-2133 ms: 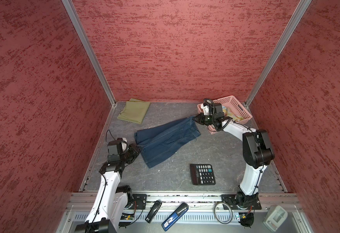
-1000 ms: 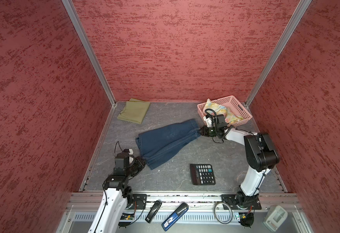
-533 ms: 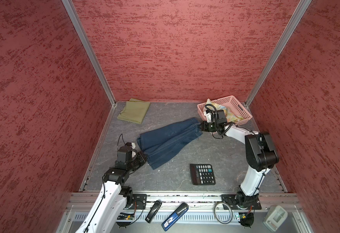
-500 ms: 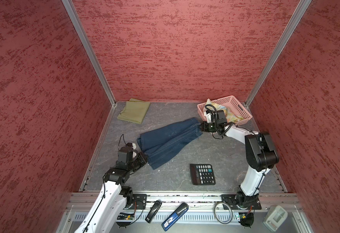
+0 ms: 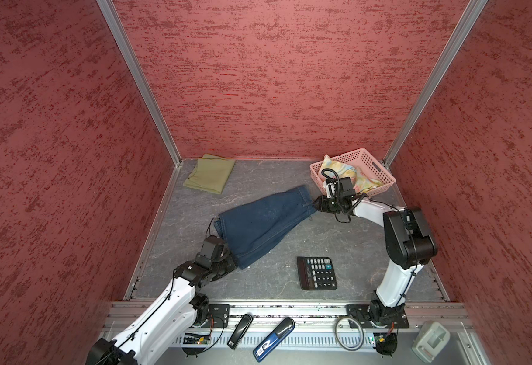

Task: Fold and stack skirts
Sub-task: Smooth out the skirt at the center of the table.

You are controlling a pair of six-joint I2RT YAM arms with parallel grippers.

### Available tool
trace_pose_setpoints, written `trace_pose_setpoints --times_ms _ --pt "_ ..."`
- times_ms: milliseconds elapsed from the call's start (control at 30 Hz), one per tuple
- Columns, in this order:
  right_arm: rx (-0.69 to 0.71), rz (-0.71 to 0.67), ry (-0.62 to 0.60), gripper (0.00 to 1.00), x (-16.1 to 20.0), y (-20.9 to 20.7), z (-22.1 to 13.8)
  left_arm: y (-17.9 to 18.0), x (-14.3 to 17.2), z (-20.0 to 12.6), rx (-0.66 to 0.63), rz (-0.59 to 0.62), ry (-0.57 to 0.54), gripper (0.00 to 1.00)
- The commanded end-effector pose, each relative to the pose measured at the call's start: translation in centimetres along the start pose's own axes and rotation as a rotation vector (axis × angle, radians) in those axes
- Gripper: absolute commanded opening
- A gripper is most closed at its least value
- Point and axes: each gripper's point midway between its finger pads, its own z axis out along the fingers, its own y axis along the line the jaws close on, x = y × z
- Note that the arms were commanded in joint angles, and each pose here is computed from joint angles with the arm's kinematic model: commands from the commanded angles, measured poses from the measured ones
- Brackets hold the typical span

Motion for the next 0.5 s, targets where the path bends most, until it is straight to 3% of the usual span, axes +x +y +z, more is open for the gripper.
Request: trace_pose_setpoints --times_ms 0,133,200,467 --pt "0.036 -0.064 -0.138 0.56 -4.2 1.4 -4.0 -0.8 -2.0 -1.9 -0.034 0.027 -0.079 0.63" --pt "0.011 -0.126 -0.188 0.62 -5.9 3.9 -6.0 -2.3 -3.6 -3.5 -0.027 0.052 -0.131 0.87" --pt "-0.018 -0.146 -0.191 0.62 -6.2 5.1 -6.1 -3.0 -4.4 -4.0 -0.021 0.060 -0.148 0.95" --pt "-0.030 -0.167 -0.080 0.62 -3.8 7.2 -1.8 -5.9 -6.3 -1.7 -0.033 0.079 -0.096 0.96"
